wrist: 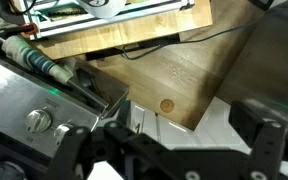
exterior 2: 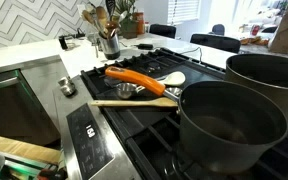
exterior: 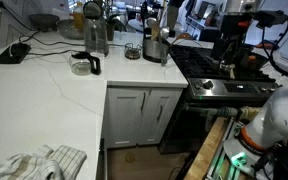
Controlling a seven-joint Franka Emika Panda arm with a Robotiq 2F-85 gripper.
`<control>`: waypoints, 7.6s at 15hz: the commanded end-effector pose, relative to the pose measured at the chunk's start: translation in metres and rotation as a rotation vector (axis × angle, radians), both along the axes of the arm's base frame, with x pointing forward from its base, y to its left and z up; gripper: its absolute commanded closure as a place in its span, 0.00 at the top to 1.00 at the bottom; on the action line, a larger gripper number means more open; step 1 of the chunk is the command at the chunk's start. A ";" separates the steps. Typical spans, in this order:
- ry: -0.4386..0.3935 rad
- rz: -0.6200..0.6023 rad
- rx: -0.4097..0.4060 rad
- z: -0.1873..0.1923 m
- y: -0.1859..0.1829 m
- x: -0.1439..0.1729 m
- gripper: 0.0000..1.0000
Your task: Put the silver ladle in the silver holder.
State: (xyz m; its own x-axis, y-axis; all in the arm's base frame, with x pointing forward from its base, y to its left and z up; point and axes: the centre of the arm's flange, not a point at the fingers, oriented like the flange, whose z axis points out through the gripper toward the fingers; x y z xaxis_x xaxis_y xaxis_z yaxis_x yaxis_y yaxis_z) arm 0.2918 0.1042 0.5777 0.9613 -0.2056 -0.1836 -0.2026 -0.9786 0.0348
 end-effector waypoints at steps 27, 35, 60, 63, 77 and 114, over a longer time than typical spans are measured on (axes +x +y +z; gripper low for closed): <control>-0.403 -1.101 -0.018 -0.034 -0.403 -0.046 1.00; -0.406 -1.003 -0.002 -0.017 -0.376 -0.047 1.00; -0.206 -1.523 0.142 -0.136 -0.651 -0.010 1.00; -0.205 -1.497 0.116 -0.153 -0.673 -0.009 1.00; -0.141 -1.484 0.108 -0.206 -0.708 0.010 0.50; -0.245 -1.309 0.150 -0.102 -0.676 0.002 0.03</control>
State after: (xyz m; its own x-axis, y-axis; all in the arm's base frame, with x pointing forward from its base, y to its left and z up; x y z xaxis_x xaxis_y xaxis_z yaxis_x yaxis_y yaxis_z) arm 0.3040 -0.5910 0.4508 0.0142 -0.9850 -0.1720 -0.9835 0.0173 -0.1802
